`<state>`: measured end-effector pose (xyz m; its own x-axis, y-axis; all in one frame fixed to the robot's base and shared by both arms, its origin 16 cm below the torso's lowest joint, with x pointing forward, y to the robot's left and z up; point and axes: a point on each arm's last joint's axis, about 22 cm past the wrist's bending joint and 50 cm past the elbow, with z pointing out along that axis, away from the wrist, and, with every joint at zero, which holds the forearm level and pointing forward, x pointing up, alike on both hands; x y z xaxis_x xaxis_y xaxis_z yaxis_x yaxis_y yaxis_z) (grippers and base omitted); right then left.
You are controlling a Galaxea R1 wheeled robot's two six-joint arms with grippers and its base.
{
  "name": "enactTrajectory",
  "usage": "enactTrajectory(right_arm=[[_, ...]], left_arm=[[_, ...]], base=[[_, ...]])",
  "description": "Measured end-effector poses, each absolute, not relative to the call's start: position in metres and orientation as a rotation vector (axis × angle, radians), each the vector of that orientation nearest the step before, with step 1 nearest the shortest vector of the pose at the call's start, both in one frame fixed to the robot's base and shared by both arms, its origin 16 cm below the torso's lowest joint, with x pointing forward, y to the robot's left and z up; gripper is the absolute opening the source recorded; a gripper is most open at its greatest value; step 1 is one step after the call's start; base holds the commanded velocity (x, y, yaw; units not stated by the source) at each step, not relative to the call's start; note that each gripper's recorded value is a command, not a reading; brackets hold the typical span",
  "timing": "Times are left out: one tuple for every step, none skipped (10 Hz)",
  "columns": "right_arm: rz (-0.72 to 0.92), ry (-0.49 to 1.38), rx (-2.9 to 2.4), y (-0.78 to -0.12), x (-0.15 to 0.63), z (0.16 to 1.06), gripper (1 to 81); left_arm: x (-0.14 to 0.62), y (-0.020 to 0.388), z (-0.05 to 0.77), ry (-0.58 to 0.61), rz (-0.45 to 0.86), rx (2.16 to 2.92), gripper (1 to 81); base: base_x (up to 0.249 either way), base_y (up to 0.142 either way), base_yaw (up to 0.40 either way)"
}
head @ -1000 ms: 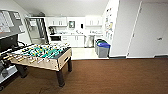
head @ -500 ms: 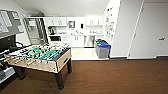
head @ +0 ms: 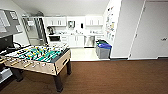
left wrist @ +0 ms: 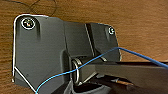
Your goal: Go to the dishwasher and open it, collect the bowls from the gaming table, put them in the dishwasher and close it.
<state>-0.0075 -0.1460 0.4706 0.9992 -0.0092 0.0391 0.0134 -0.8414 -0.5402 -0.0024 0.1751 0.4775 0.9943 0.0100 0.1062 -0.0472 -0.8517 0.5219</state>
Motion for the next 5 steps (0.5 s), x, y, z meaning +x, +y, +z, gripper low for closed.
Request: enactTrajectory(right_arm=[[-0.053,-0.003,-2.57,-0.1457,-0.0078,0.4706,81.1],[-0.055,-0.003,-2.57,-0.1456,-0.006,0.4707,81.1],[-0.06,-0.004,-2.57,-0.1459,-0.0031,0.4707,81.1],[-0.058,-0.004,-2.575,-0.1493,-0.0042,0.47,81.1],[-0.054,-0.004,-2.58,-0.1523,-0.006,0.4693,81.1]], left_arm=[[-0.0029,0.1754,0.4775,-0.026,0.141,2.587,81.1],[-0.001,0.1761,0.4775,-0.026,0.143,2.588,81.1],[0.0002,0.1781,0.4773,-0.027,0.145,2.59,81.1],[-0.0016,0.1766,0.4773,-0.027,0.143,2.588,81.1],[-0.0029,0.1774,0.4772,-0.026,0.14,2.59,81.1]], base=[[0.143,0.0,0.0],[0.143,0.0,0.0],[0.143,0.0,0.0],[0.142,0.0,0.0],[0.142,0.0,0.0]])
